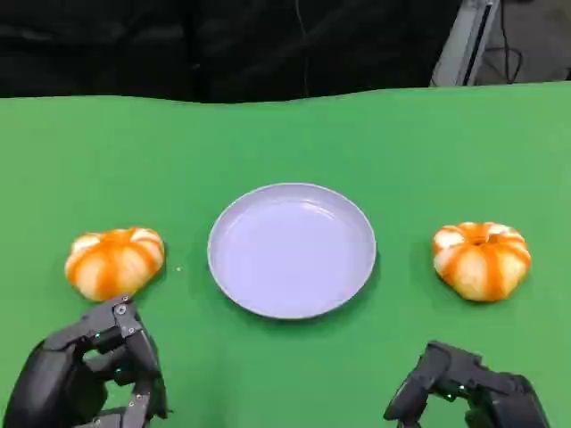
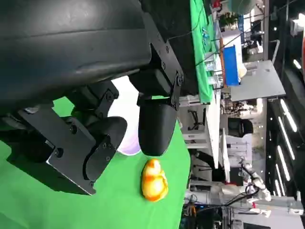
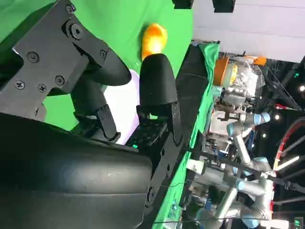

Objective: Grasp the bread from the table and place it into the plate.

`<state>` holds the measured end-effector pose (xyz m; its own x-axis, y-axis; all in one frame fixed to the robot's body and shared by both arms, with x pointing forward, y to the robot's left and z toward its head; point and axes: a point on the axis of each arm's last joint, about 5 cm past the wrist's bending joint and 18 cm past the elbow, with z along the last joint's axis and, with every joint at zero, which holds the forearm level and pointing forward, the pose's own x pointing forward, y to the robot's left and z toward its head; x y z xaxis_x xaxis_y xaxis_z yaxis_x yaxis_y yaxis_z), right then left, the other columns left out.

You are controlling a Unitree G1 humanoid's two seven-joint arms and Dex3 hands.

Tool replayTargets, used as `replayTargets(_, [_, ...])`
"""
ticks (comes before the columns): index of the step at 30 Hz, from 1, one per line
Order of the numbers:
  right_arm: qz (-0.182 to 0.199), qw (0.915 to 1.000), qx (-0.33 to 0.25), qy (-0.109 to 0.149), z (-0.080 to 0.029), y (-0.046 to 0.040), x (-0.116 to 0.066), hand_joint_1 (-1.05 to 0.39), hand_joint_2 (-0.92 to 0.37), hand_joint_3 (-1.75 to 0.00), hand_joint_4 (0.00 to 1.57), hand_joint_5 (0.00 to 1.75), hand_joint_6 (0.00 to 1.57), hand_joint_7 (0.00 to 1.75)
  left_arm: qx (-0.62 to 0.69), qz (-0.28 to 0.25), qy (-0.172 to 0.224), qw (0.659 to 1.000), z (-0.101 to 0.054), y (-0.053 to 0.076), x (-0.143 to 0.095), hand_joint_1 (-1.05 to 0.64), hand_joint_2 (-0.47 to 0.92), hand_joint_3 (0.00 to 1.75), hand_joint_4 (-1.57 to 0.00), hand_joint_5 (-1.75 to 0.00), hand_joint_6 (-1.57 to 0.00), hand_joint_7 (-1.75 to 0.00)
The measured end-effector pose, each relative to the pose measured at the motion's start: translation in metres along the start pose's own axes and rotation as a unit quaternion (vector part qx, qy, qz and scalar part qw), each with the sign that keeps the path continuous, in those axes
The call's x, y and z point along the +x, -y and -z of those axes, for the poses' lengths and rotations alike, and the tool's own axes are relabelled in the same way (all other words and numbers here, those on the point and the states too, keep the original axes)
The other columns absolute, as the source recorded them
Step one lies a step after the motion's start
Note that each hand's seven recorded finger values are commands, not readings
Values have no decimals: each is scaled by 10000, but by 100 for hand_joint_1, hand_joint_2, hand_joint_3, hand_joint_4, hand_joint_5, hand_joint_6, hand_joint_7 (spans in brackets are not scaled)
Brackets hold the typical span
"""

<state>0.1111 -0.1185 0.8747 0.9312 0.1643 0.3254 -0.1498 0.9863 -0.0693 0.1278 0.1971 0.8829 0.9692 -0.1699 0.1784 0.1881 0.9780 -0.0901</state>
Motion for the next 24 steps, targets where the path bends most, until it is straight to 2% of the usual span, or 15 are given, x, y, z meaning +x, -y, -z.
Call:
replayTargets(15, [-5,10000,-8,0,1,0,1,-7,-24,-146,78,163,84,134,-3,-3,12,10000,0,-1,0,8,43,143,-91,-175,-75,-171])
replayTargets(20, [-3,10000,-2,-1,0,-3,0,-7,-24,-145,79,163,85,134,63,-24,99,9999,-12,-11,-2,7,47,135,-83,-170,-75,-159])
replayTargets(21, [-2,10000,1,-1,0,-3,0,-7,-24,-146,79,163,85,134,82,-34,135,9999,-17,-16,-1,4,52,120,-76,-155,-72,-135])
replayTargets(22, [-2,10000,4,0,0,-4,0,-7,-24,-146,79,163,85,134,92,-39,161,9998,-21,-18,0,3,56,112,-73,-148,-72,-123])
replayTargets(24, [-2,10000,11,0,0,-8,0,-8,-23,-147,79,163,84,134,91,-55,172,9998,-23,-24,-1,3,57,107,-71,-144,-73,-116])
